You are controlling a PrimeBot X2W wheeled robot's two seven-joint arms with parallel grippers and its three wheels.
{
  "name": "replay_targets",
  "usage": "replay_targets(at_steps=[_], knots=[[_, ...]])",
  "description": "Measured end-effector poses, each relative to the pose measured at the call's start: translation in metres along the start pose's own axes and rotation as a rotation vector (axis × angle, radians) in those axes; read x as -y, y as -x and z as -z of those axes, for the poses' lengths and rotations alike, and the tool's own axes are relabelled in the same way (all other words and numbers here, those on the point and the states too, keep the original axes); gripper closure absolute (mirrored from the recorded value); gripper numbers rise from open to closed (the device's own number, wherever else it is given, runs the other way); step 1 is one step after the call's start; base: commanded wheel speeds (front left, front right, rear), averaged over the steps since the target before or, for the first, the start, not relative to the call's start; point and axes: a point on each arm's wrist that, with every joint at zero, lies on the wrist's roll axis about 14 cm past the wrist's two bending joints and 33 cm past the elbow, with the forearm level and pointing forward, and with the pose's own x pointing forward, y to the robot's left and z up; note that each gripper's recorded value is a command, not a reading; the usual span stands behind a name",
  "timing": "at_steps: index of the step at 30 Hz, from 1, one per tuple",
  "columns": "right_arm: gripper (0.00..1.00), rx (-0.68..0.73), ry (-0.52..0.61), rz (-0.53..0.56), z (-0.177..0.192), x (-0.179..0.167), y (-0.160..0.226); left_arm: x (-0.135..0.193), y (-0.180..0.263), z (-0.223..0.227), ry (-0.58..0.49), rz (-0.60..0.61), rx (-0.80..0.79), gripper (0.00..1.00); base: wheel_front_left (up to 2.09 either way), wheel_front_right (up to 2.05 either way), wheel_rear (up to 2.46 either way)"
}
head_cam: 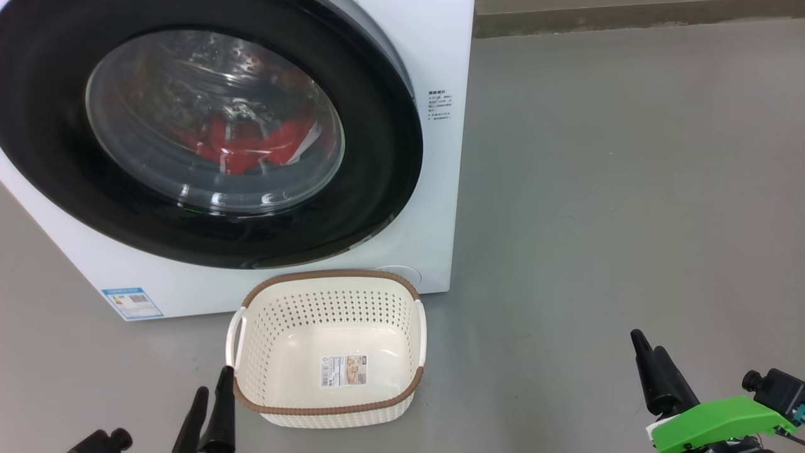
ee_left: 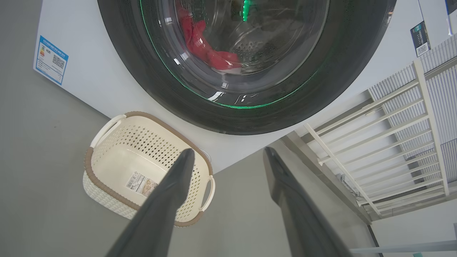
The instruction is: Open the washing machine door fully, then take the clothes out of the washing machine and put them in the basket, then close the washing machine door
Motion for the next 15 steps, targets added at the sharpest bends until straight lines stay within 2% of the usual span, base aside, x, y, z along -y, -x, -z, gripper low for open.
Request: replay_targets(at_steps=[15], knots=[[0.00, -0.005, 0.179, -0.016, 0.0047, -0.0017, 0.0018, -0.0031, 0.0053, 0.0017, -0.245, -0.026, 0.005, 0.00, 0.00, 0.00, 0.00]])
